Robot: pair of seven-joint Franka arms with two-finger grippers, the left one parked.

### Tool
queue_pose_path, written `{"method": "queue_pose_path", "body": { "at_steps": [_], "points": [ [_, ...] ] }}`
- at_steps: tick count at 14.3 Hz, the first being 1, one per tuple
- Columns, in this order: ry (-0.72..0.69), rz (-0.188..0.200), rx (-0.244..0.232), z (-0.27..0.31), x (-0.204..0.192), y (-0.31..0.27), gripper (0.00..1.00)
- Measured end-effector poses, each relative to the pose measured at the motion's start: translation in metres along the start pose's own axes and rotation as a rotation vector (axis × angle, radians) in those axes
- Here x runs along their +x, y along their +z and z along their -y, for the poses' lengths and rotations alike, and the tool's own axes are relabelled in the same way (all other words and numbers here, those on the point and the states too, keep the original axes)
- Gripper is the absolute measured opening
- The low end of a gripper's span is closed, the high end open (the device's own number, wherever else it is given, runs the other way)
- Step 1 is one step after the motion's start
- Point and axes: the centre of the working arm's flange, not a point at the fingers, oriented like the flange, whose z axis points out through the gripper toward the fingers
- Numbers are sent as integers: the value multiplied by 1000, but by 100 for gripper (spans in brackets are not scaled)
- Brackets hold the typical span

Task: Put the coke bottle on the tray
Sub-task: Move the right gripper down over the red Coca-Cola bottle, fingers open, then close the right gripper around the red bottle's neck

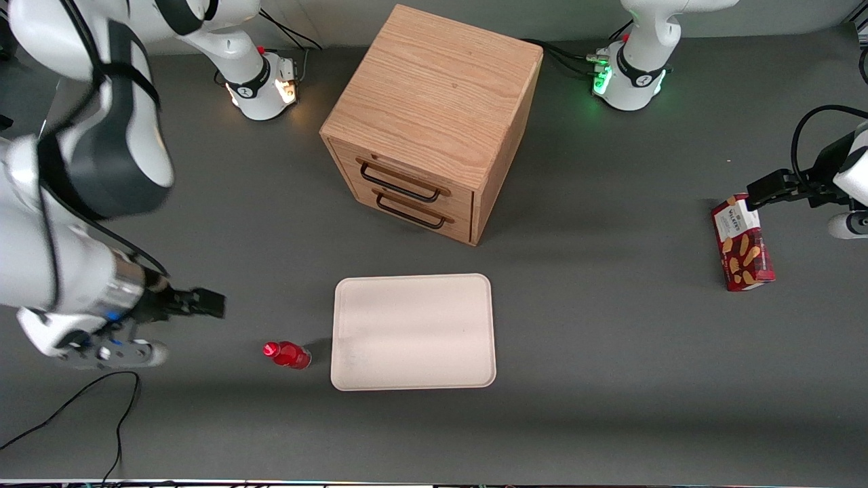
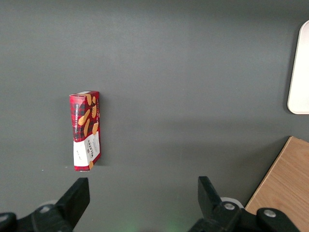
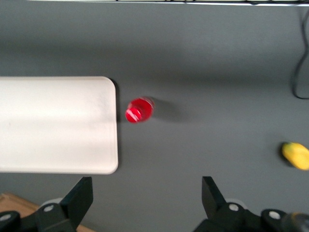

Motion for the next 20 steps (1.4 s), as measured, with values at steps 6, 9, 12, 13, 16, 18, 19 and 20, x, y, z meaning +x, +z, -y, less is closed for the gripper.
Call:
{"method": "queue_pose_path", "body": {
  "at_steps": [6, 9, 12, 13, 16, 18, 19, 20],
  "points": [
    [7, 36, 0, 9, 27, 91, 100],
    [-2, 32, 1, 22, 30, 111, 100],
    [-8, 3, -12, 30, 33, 124, 100],
    [-9, -6, -14, 30, 35, 130, 100],
    [-10, -16, -22, 28, 38, 153, 100],
    [-9, -8, -24, 27, 37, 165, 100],
    [-10, -7, -25, 27, 36, 170, 100],
    [-11, -11, -24, 28, 36, 174, 100]
  ]
}}
